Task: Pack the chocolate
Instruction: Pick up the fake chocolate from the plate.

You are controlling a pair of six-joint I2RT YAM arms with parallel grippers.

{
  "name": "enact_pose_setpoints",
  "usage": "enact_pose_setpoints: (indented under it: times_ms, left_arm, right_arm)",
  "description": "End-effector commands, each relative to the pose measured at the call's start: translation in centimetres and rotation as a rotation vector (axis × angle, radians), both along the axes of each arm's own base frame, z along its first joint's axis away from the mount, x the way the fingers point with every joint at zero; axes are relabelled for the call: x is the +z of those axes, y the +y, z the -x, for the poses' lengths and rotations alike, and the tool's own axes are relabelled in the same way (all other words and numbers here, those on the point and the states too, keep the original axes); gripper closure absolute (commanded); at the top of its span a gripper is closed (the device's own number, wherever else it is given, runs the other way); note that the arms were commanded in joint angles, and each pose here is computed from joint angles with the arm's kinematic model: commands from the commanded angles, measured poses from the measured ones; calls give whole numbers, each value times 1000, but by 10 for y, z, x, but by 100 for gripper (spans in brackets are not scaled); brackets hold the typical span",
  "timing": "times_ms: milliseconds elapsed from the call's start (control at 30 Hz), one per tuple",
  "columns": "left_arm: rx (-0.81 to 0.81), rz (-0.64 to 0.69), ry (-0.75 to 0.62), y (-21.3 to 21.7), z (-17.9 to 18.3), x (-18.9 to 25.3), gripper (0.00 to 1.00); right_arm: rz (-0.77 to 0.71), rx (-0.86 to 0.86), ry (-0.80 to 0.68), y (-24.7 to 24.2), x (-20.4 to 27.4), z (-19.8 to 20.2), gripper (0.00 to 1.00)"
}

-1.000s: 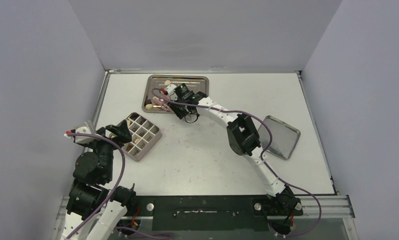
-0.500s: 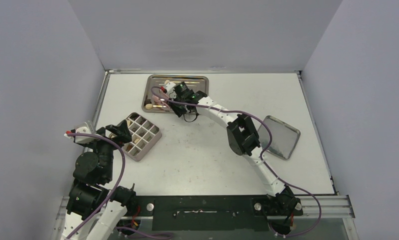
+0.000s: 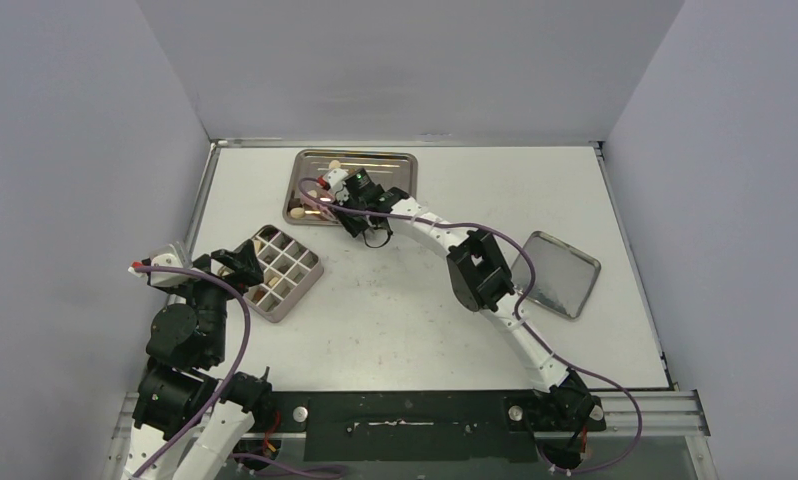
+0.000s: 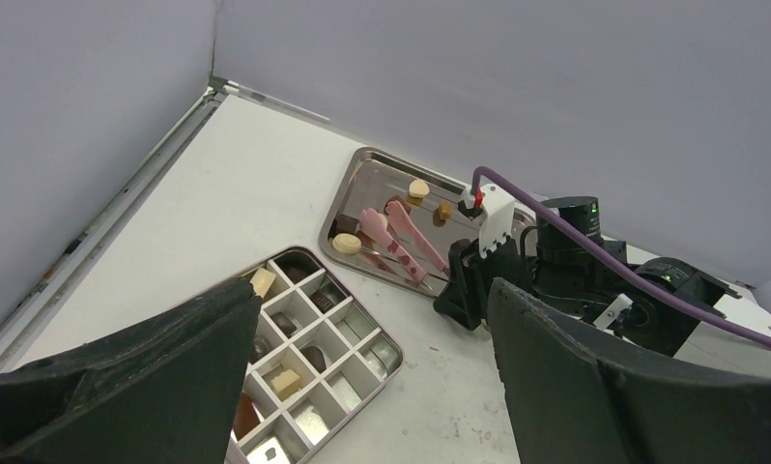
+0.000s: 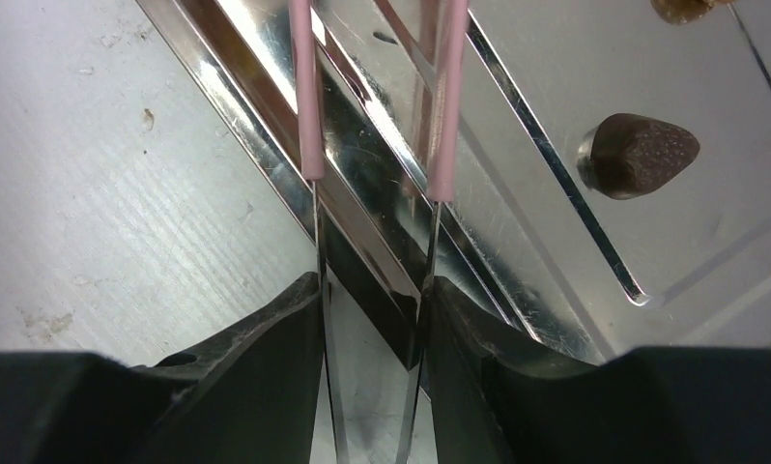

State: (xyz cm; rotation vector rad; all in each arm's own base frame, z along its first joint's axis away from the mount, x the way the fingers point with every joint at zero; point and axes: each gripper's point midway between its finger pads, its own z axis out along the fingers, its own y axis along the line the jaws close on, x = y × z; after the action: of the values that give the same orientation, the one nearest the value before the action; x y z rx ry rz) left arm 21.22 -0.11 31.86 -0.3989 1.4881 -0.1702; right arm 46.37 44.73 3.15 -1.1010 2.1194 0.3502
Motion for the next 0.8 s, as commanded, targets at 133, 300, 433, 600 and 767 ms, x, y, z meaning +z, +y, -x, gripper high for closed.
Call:
enact_pose_setpoints:
  times_ms: [133, 300, 433, 600, 767]
  left_arm:
    - [8, -3, -30, 2, 0, 10, 14]
    - [10, -2, -29, 2, 0, 10, 14]
    - [12, -2, -29, 3, 0, 10, 14]
    - [14, -2, -28, 3, 0, 10, 14]
    - [18, -2, -32, 4, 1, 11, 14]
  right_arm:
    - [-42, 4, -59, 16, 19, -6, 72]
    - [-53, -8, -80, 15, 31, -7, 79]
    - [-74, -24, -91, 12, 46, -5, 81]
    - [-114, -50, -109, 6, 81, 0, 84]
    - [-149, -62, -123, -2, 113, 9, 85]
